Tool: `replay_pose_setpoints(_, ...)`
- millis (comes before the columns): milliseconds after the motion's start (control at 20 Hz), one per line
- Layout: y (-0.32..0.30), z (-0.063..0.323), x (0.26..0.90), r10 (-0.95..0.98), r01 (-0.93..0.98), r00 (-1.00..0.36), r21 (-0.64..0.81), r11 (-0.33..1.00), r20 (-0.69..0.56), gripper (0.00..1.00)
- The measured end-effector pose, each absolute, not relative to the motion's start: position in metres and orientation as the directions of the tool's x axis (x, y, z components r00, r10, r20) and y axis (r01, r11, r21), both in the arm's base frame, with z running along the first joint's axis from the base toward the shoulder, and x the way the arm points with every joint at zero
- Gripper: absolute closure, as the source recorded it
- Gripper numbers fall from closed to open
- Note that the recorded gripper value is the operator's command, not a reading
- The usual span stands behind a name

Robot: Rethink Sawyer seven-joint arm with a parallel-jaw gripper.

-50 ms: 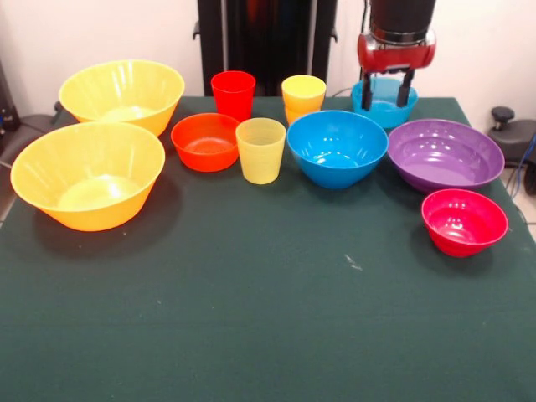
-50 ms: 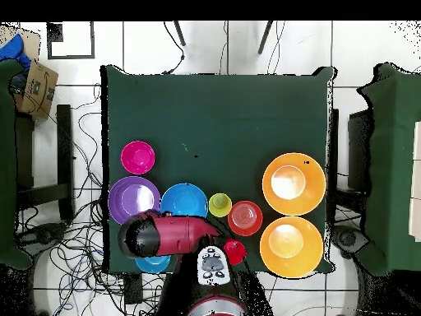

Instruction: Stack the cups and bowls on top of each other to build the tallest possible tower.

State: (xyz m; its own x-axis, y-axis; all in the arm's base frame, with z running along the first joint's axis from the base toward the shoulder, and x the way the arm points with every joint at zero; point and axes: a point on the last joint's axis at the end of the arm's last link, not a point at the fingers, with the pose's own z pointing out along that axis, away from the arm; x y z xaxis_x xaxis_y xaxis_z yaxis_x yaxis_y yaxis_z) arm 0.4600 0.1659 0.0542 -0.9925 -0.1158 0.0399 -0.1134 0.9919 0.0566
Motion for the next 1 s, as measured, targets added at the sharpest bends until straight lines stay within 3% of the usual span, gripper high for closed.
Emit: replay_pose_setpoints(1000, 0.177, 0.041, 0.425, -0.237, -0.235, -0.97, 0.047, 0.971, 0.061, 0.0)
